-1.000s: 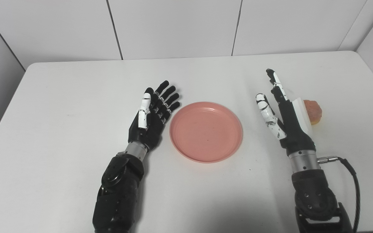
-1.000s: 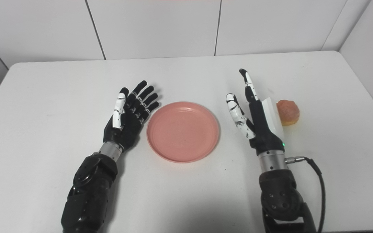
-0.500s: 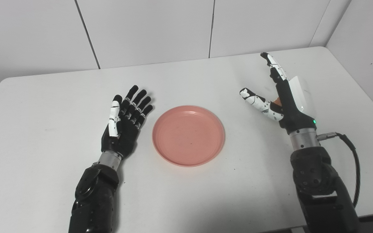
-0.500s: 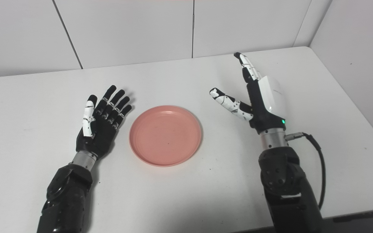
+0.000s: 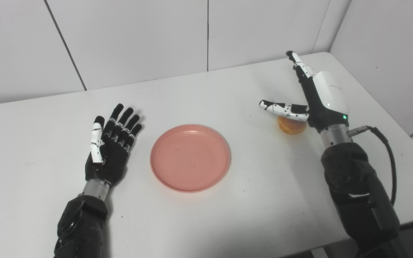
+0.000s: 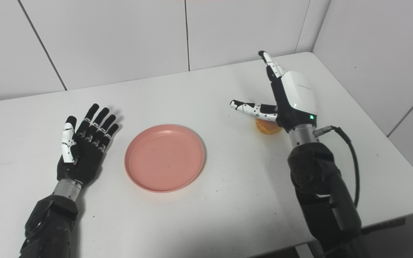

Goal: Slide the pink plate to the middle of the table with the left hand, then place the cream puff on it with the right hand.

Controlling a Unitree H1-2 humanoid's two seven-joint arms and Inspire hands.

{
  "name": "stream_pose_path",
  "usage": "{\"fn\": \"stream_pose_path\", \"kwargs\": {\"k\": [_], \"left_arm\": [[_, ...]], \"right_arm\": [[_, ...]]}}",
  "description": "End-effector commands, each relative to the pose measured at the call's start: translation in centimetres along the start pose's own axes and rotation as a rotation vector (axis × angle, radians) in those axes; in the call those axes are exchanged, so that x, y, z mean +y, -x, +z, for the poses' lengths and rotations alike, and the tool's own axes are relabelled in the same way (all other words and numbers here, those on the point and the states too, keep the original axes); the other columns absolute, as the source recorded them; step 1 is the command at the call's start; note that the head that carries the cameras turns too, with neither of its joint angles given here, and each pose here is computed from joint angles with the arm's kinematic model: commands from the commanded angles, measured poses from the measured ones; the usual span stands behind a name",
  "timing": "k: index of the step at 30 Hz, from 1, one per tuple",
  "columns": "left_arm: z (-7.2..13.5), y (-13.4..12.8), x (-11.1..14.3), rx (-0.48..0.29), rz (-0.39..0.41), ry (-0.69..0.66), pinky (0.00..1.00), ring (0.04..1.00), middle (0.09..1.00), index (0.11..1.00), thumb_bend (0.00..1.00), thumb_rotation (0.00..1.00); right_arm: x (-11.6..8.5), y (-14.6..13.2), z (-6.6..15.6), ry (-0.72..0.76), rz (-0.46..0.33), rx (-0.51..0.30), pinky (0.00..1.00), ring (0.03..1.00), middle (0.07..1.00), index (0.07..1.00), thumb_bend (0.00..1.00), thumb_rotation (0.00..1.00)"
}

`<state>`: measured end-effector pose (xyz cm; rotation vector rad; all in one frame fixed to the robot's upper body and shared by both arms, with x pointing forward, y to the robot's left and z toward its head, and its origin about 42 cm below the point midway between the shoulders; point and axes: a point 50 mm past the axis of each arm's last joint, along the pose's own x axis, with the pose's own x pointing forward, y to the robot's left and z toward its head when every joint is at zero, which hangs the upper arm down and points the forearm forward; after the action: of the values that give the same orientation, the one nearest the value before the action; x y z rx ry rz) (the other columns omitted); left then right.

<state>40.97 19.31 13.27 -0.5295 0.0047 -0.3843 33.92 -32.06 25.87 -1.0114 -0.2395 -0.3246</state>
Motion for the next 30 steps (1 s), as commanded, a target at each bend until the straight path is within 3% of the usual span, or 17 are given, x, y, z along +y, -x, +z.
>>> {"fn": "stream_pose_path", "kwargs": {"k": [1, 7, 15, 30], "left_arm": [[-3.4, 2.7, 2.7, 0.148, 0.113, 0.040, 0.96, 0.927, 0.934, 0.924, 0.40, 1.00], [-3.2, 2.7, 2.9, 0.150, 0.117, 0.056, 0.96, 0.930, 0.938, 0.932, 0.40, 1.00], [-3.0, 2.7, 2.9, 0.152, 0.123, 0.047, 0.95, 0.925, 0.936, 0.931, 0.40, 1.00], [-2.8, 2.8, 3.1, 0.155, 0.129, 0.046, 0.94, 0.922, 0.934, 0.927, 0.40, 1.00]], "right_arm": [[-1.8, -1.0, 0.0, 0.023, -0.056, -0.007, 0.69, 0.840, 0.921, 0.940, 0.93, 0.61], [-2.2, -1.3, -1.0, 0.054, -0.048, 0.029, 0.70, 0.842, 0.922, 0.935, 0.92, 0.58], [-2.1, -1.8, -2.5, 0.115, 0.014, 0.100, 0.70, 0.854, 0.923, 0.943, 0.94, 0.62], [0.1, -1.7, -3.4, 0.080, 0.115, 0.148, 0.68, 0.854, 0.931, 0.939, 1.00, 0.63]]}}
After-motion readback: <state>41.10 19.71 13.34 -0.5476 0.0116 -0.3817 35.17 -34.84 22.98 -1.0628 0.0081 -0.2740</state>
